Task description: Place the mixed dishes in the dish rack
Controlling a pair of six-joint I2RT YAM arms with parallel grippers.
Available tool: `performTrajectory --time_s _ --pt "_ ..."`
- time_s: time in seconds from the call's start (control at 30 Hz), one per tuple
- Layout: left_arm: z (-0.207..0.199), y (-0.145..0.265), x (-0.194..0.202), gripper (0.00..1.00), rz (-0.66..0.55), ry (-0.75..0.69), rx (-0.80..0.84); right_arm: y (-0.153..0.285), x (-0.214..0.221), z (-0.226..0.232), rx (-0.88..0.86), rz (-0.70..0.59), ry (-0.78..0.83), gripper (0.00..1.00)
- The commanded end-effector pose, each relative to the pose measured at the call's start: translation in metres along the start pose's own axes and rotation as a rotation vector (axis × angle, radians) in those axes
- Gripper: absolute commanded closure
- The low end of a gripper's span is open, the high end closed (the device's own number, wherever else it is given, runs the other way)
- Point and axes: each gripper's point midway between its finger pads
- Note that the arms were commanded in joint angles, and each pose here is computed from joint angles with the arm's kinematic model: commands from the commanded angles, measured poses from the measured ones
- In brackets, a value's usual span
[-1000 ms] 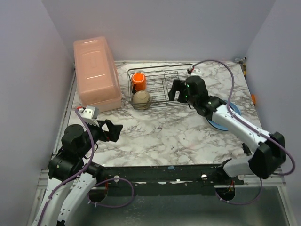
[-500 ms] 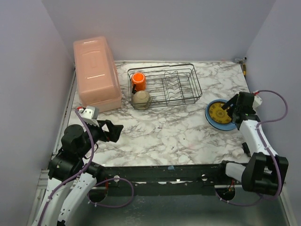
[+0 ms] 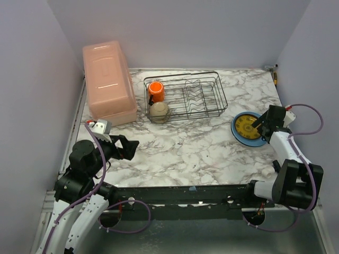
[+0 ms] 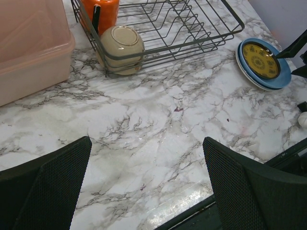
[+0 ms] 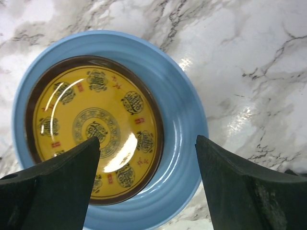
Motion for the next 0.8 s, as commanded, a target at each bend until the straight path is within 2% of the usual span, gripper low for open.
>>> performTrajectory --time_s 0.0,0.3,0.43,0.63,0.77 --pt "0.0 -0.005 0.003 0.02 0.014 -0.008 0.009 -0.012 0.002 -0.019 0.091 -0.018 0.039 0.16" --pt "0.004 -0.009 0.007 0.01 0.049 0.0 -0.011 -0.019 0.01 -0.013 0.069 0.02 0.052 0.18" --pt "0.005 -0.009 0.008 0.01 0.048 0.001 -0.02 -0.023 0.025 -0.007 0.018 0.08 0.041 0.24" --pt "0.008 -0.01 0.008 0.02 0.056 0.006 -0.036 -0.031 0.045 -0.008 -0.018 0.114 -0.009 0.36" --pt "0.009 -0.008 0.008 0.02 0.049 0.005 -0.041 -0.035 0.057 -0.018 -0.004 0.128 -0.018 0.56"
Point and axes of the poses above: each gripper's point midway between its finger pads, its own y axis back along the fingers, its own z axis along the line the jaws close on, x = y × z, and after that the axes turned 13 degrees about -y, right-handed
